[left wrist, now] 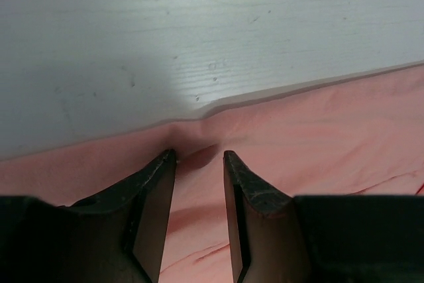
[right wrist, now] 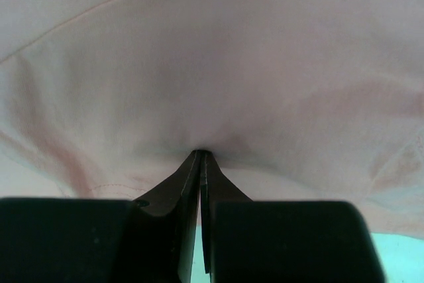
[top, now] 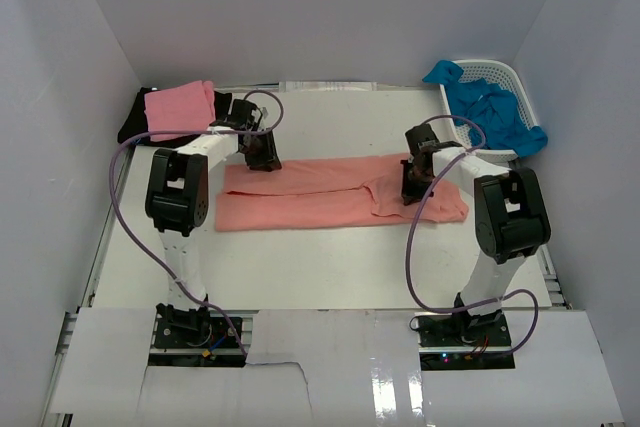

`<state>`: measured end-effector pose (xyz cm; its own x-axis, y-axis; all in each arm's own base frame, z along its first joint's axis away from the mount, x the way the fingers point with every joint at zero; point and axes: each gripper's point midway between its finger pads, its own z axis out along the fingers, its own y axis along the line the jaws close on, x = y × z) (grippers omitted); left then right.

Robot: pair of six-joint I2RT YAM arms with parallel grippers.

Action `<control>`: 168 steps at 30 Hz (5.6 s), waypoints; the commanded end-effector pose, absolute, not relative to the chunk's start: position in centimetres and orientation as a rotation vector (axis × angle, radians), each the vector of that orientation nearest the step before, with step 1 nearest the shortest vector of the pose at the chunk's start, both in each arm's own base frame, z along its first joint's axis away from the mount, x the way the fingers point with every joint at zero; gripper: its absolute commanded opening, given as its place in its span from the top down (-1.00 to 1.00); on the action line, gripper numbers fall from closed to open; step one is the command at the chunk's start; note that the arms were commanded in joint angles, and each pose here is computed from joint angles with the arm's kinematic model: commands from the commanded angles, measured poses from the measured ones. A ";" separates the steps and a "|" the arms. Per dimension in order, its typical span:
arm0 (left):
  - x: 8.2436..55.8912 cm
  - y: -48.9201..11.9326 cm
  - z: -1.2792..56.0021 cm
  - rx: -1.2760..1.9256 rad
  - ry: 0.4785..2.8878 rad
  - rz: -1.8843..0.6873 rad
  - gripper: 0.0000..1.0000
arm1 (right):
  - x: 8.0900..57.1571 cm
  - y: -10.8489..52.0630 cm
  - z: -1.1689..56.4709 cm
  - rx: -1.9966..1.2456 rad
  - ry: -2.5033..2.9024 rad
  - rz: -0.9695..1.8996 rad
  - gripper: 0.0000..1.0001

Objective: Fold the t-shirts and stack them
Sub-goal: Rotate the tshirt 90 degrees

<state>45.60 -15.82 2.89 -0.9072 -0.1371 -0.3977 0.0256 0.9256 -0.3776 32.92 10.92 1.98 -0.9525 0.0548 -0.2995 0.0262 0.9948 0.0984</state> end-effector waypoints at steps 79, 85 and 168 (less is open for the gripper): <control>26.5 -33.2 14.0 0.250 2.538 -1.218 -0.13 | 27.1 20.0 11.3 -0.245 2.450 1.201 0.68; 22.6 -34.9 12.5 0.363 2.565 -1.319 -0.13 | 21.8 21.3 11.3 -0.286 2.438 1.338 0.84; 28.6 -24.8 9.3 0.157 2.665 -0.753 -0.23 | 20.5 19.8 4.8 -0.360 2.774 0.554 0.85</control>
